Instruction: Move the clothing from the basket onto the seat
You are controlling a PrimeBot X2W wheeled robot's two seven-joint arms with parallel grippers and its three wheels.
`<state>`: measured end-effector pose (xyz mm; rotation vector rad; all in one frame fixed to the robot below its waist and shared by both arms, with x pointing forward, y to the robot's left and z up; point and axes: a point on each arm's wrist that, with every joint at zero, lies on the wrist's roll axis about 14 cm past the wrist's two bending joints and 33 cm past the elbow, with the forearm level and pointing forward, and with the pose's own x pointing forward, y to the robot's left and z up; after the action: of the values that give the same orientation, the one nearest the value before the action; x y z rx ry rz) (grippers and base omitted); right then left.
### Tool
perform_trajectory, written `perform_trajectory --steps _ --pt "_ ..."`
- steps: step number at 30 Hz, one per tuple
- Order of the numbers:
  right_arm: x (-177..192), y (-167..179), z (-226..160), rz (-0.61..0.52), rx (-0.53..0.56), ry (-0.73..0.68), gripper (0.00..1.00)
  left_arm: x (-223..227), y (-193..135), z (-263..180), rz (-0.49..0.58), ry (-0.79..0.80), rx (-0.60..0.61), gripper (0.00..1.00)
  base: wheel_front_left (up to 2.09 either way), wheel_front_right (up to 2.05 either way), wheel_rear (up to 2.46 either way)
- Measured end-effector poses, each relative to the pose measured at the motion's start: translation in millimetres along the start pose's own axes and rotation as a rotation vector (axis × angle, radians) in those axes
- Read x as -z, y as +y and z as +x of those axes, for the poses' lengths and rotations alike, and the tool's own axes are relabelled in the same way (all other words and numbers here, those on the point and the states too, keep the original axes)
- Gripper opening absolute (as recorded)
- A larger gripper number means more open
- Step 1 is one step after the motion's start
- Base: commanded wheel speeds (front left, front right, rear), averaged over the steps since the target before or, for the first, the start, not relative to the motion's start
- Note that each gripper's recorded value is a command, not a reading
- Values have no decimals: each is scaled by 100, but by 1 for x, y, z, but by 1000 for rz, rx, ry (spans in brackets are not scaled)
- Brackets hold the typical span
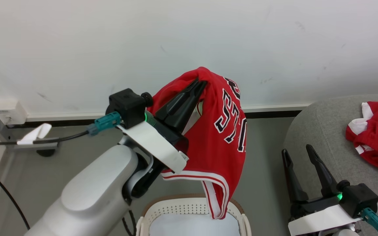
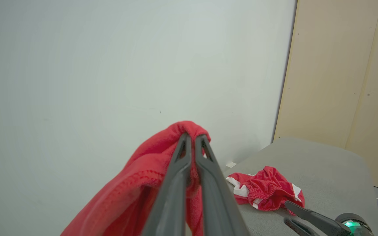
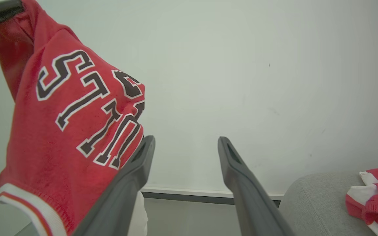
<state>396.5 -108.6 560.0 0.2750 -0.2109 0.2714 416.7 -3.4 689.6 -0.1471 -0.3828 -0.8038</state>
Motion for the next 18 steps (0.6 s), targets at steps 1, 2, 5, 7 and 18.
perform_trajectory --steps 1,2,5,7,18 --pt "1 2 0 1 -5 3 100 0 -1 0 -2 -2 -1 0 0 0 0" --pt "2 2 0 0 -7 6 100 0 -1 0 -4 -1 -3 0 0 0 0" --pt "3 6 1 1 -18 9 100 2 -1 0 -8 2 -3 0 0 0 0" --pt "2 8 3 -2 -26 8 100 3 -1 0 -10 2 -5 0 0 0 0" --pt "14 47 10 13 -149 42 100 19 -3 -6 -40 36 -7 0 0 0 0"
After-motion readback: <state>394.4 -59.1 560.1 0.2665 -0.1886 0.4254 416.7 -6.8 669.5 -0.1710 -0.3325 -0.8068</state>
